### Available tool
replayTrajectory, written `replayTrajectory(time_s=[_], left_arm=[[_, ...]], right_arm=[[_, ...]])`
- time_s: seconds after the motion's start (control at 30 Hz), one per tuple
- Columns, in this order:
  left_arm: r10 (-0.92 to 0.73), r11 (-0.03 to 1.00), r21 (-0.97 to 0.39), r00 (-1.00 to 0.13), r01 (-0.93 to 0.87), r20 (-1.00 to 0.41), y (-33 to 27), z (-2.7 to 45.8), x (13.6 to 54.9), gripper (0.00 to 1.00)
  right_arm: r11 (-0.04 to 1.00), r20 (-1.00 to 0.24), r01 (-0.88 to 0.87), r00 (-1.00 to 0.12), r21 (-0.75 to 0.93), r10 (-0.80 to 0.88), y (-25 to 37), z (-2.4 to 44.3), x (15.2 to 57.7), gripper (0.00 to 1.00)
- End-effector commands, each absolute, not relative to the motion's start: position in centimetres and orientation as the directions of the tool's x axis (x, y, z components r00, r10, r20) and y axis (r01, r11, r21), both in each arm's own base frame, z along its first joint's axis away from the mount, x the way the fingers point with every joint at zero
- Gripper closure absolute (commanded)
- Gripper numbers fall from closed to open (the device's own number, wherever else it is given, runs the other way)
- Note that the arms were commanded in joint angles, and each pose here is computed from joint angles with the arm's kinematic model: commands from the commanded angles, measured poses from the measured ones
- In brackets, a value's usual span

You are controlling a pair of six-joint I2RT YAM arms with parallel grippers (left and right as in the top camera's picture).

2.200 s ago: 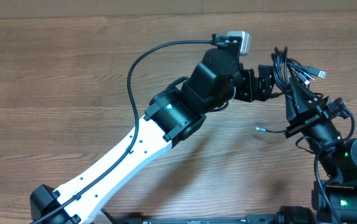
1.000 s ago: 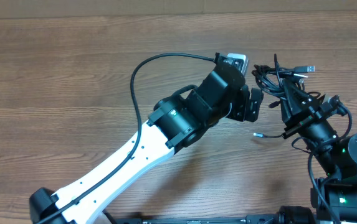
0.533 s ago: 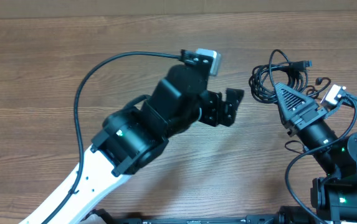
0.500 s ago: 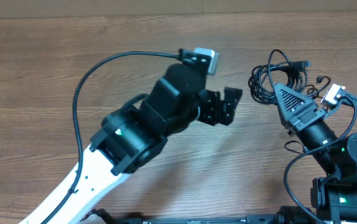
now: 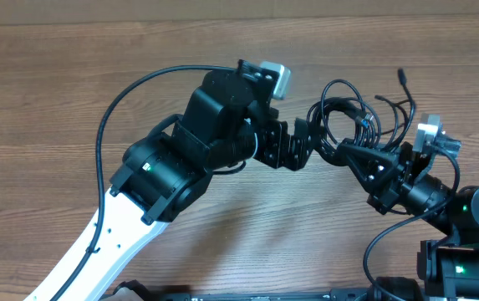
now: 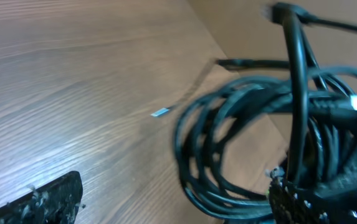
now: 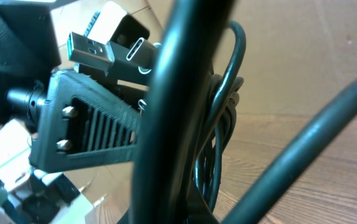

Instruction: Untangle cables

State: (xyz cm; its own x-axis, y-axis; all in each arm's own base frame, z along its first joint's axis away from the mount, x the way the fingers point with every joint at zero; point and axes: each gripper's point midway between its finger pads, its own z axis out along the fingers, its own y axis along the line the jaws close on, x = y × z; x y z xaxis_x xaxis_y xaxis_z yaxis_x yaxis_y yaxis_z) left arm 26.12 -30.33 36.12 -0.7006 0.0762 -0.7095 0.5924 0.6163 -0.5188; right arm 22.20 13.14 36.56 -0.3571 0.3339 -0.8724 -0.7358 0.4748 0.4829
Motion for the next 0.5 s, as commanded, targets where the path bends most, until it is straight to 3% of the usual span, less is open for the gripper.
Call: replayTrajectory(time_s=[0.0,0.23,0.47], left_arm=[[0.204,0.456,-0.473,-0.606,0.754,-0.769,-31.6,37.38,23.57,0.07],[0.214,0.445,-0.454,-0.584,0.772,-0.783,-31.6,37.49,23.59,0.08],[0.212,0.444,-0.453,-0.582,0.773,-0.785,-31.63,37.55,23.66,0.18]], right_arm=[[0.456,-0.911,-0.793,-0.305,0.404,0.277,13.79,36.91,21.15,0.96],[0.442,-0.912,-0.801,-0.31,0.402,0.269,13.96,36.87,20.89,0.96],[0.442,-0.912,-0.801,-0.31,0.402,0.269,13.96,36.87,20.89,0.96]])
